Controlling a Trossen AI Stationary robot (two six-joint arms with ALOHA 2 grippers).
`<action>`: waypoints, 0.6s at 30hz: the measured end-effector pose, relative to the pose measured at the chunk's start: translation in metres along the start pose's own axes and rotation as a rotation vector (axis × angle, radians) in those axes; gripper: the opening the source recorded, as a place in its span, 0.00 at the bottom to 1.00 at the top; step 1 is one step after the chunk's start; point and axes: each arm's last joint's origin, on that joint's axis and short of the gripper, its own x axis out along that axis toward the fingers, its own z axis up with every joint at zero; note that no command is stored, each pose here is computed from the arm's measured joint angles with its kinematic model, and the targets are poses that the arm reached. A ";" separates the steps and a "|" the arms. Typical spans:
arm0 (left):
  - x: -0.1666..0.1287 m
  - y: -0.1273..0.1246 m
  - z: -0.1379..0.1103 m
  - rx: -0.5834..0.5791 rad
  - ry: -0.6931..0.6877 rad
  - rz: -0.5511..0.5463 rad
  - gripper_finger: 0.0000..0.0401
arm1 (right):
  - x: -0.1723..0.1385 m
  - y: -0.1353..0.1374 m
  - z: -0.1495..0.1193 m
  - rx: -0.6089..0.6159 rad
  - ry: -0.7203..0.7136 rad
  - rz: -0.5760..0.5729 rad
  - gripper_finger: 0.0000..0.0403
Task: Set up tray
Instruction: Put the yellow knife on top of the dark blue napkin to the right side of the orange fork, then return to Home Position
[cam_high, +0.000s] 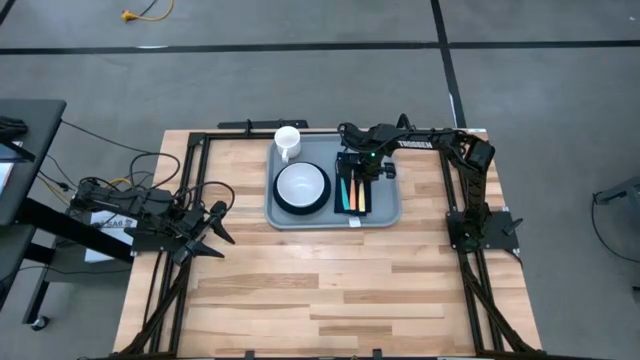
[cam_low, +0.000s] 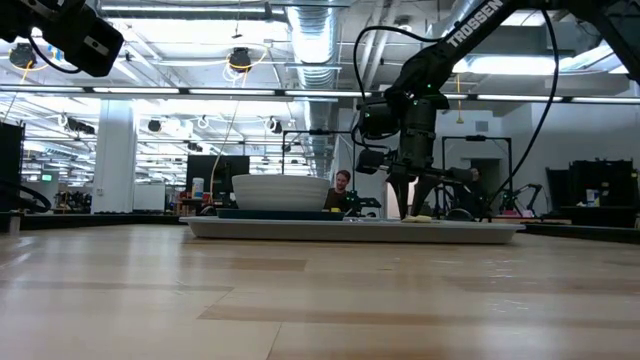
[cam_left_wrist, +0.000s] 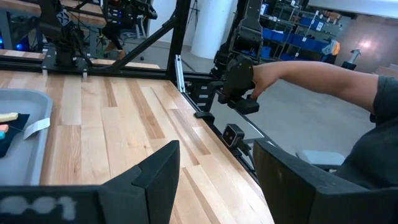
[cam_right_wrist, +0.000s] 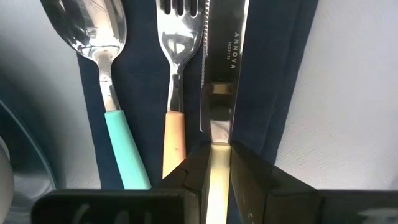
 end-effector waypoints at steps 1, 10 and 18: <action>0.000 0.000 0.000 -0.001 0.000 0.000 0.48 | 0.000 0.000 0.000 0.002 0.000 0.000 0.12; 0.000 0.000 0.000 -0.001 0.000 0.000 0.48 | 0.000 0.000 0.000 0.006 0.000 0.000 0.15; 0.000 0.000 0.000 -0.002 0.000 -0.001 0.48 | 0.000 0.000 0.000 0.026 -0.001 0.000 0.28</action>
